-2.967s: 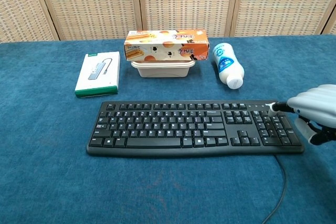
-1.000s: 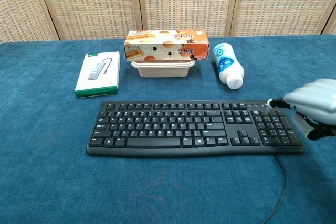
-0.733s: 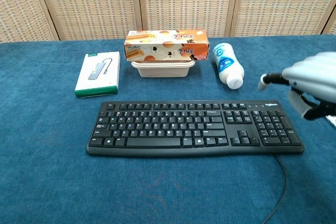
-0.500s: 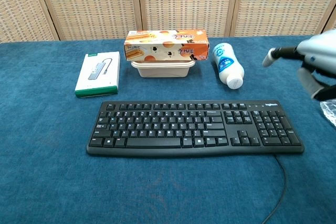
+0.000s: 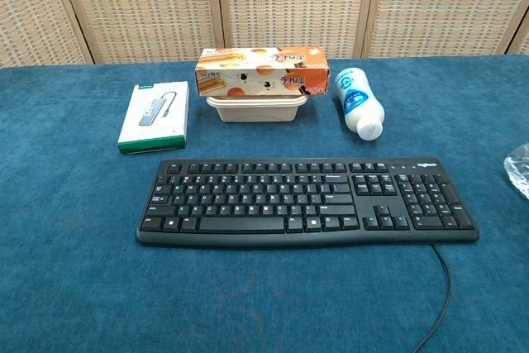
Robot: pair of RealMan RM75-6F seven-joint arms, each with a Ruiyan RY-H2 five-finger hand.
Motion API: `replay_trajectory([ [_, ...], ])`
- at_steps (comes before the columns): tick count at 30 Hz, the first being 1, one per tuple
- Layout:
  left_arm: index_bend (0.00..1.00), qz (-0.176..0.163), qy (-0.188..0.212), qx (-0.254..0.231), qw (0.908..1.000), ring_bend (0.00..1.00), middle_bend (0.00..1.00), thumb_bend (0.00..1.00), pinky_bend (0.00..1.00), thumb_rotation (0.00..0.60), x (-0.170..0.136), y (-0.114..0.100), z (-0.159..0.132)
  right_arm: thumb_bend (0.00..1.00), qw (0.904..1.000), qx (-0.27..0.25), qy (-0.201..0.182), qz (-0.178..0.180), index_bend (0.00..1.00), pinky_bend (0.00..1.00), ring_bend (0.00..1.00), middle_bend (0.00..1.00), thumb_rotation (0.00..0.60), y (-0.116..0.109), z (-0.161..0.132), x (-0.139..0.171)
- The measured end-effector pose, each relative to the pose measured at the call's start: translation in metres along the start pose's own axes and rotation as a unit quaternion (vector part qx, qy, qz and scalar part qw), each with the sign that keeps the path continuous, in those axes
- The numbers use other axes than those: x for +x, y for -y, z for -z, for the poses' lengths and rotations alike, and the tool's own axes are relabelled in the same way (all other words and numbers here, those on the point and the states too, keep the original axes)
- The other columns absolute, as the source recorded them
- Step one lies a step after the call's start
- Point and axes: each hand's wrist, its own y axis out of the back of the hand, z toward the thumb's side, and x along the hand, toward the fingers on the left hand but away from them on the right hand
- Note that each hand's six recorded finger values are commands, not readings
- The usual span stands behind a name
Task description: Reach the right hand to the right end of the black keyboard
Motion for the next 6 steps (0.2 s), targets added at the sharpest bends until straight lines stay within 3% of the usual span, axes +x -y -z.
replay_trajectory([
  [6, 0.00, 0.008, 0.001, 0.018, 0.9998, 0.00, 0.00, 0.00, 0.00, 0.600, 0.000, 0.009, -0.003, 0.00, 0.9992, 0.016, 0.035, 0.004, 0.07, 0.00, 0.00, 0.00, 0.600, -0.017, 0.028, 0.032],
])
